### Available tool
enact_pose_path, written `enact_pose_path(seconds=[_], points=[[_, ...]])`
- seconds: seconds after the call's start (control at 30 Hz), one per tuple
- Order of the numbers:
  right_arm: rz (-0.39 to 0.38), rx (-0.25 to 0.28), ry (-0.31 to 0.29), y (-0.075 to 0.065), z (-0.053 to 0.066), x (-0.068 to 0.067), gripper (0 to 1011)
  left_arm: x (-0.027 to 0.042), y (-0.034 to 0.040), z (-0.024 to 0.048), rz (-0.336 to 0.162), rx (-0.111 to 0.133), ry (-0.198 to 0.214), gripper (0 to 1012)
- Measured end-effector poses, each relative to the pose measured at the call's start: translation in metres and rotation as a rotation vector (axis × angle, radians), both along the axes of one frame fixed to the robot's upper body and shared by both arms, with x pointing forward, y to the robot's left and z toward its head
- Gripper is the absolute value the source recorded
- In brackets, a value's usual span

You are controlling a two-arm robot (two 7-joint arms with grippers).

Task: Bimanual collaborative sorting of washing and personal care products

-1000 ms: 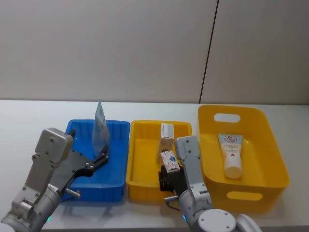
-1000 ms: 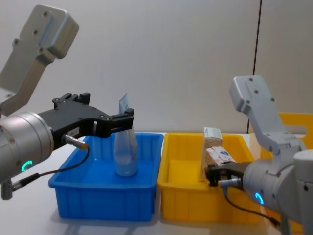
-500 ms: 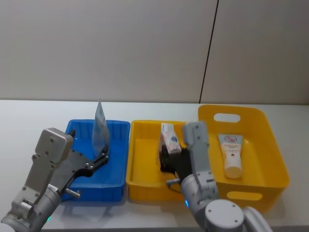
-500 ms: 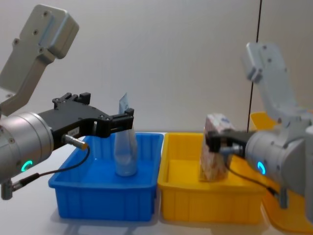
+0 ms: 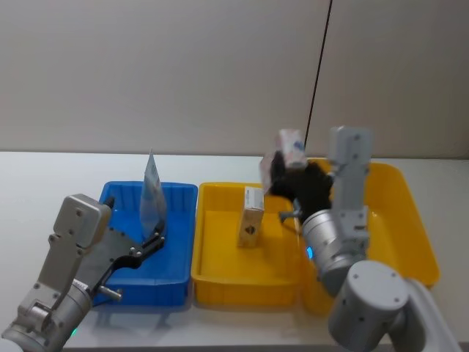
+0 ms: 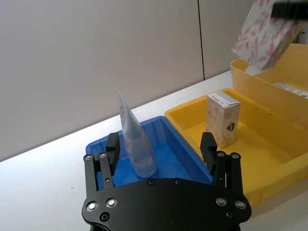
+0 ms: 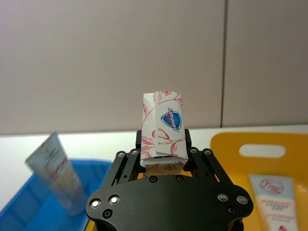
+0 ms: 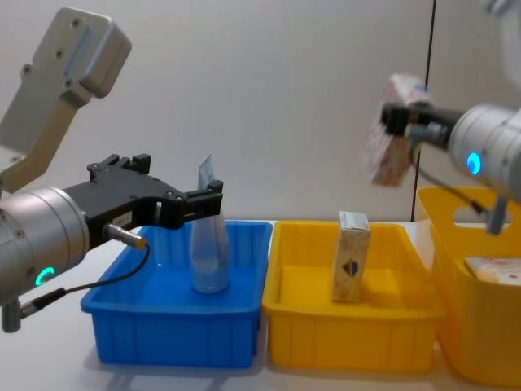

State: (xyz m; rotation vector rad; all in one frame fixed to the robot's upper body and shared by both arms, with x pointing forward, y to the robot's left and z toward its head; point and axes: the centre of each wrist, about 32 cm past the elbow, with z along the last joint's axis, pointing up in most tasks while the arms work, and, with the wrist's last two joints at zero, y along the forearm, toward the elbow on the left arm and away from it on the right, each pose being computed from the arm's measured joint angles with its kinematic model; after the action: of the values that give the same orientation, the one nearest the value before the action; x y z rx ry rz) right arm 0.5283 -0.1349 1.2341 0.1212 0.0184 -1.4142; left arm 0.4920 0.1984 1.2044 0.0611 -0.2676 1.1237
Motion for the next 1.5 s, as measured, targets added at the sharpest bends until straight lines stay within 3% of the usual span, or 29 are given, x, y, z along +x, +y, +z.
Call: enact_pose_path(seconds=[0.23, 0.5, 0.93, 1.5], points=[[-0.088, 0.058, -0.057, -0.022, 0.019, 0.004, 363, 0.0, 0.0, 0.0, 0.0, 0.0, 0.0, 1001], [-0.174, 0.068, -0.043, -0.046, 0.026, 0.001, 364, 0.0, 0.0, 0.0, 0.0, 0.0, 0.0, 1001], [-0.239, -0.015, 0.086, -0.075, 0.022, -0.014, 364, 0.0, 0.0, 0.0, 0.0, 0.0, 0.0, 1001], [-0.28, -0.141, 0.251, -0.09, 0.007, -0.018, 364, 0.0, 0.0, 0.0, 0.0, 0.0, 0.0, 1001]])
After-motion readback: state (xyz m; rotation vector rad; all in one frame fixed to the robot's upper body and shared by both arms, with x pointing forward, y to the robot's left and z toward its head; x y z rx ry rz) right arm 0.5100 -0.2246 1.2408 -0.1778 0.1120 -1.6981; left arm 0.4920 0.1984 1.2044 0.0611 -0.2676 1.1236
